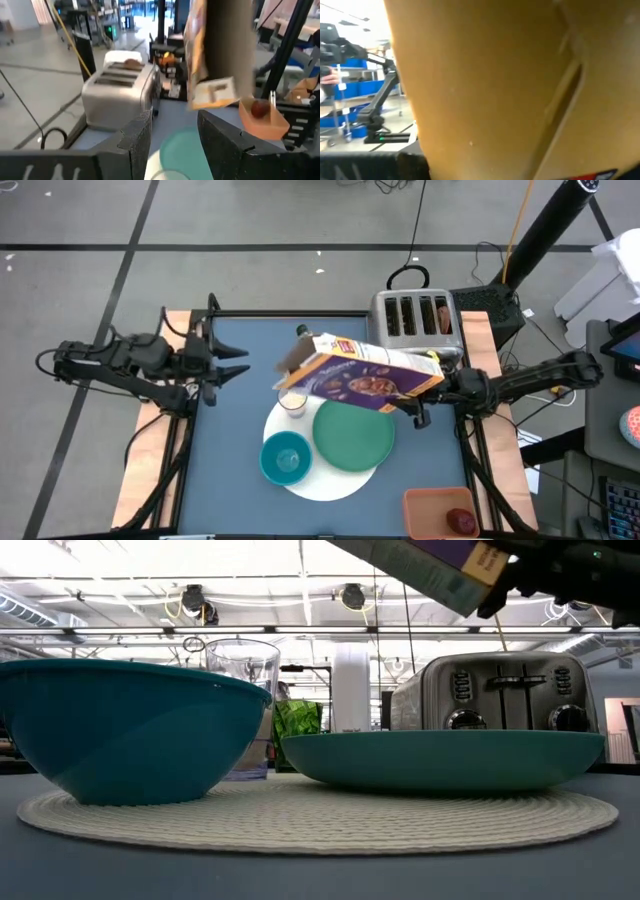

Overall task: Arrange a breakfast setting
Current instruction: Pour the cereal into the blue bowl from the cereal box

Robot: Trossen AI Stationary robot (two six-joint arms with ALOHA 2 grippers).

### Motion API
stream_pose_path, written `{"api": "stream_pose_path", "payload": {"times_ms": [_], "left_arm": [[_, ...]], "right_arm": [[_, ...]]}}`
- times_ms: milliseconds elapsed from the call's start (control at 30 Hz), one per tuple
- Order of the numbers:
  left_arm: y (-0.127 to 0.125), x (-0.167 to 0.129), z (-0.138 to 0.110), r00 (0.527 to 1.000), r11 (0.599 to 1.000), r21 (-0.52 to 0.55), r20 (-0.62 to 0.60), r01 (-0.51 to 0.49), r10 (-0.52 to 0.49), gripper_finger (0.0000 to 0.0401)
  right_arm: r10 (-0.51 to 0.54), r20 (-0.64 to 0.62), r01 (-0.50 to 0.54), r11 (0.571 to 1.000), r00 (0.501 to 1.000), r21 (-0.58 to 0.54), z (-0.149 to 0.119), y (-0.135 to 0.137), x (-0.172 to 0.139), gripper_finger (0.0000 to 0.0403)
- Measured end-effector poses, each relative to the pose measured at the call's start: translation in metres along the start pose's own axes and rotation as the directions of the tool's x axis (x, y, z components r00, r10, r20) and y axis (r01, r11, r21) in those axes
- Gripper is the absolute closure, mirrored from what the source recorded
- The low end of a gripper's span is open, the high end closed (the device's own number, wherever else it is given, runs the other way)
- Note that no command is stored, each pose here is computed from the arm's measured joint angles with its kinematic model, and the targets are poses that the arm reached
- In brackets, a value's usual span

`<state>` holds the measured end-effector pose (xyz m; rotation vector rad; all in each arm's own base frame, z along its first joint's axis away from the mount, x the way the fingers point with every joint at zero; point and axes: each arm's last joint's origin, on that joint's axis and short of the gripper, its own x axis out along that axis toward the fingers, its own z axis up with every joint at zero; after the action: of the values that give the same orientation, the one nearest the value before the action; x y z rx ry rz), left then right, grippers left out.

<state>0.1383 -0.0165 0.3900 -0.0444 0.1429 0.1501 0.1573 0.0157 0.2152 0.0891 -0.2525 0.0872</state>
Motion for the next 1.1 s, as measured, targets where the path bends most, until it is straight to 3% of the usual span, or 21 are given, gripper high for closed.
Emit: {"api": "stream_pose_path", "payload": {"times_ms": [433,733,1100], "left_arm": [[0.0,0.004,-0.009,0.996,1.0,-0.008,-0.09,-0.02,0.019,0.0233],[0.0,0.004,-0.012,0.993,0.999,-0.031,-0.114,-0.026,0.023,0.0233],[0.0,0.003,-0.013,0.991,0.999,-0.039,-0.131,-0.03,0.025,0.0233]], "right_arm": [[0.122,-0.11,-0.107,0.986,0.986,0.13,-0.001,0.003,-0.008,0.0195],[0.14,-0.289,-0.108,0.986,0.947,0.125,0.016,0.006,0.004,0.0195],[0.224,-0.351,-0.169,0.969,0.909,0.181,0.015,0.009,0.004,0.0195]]}}
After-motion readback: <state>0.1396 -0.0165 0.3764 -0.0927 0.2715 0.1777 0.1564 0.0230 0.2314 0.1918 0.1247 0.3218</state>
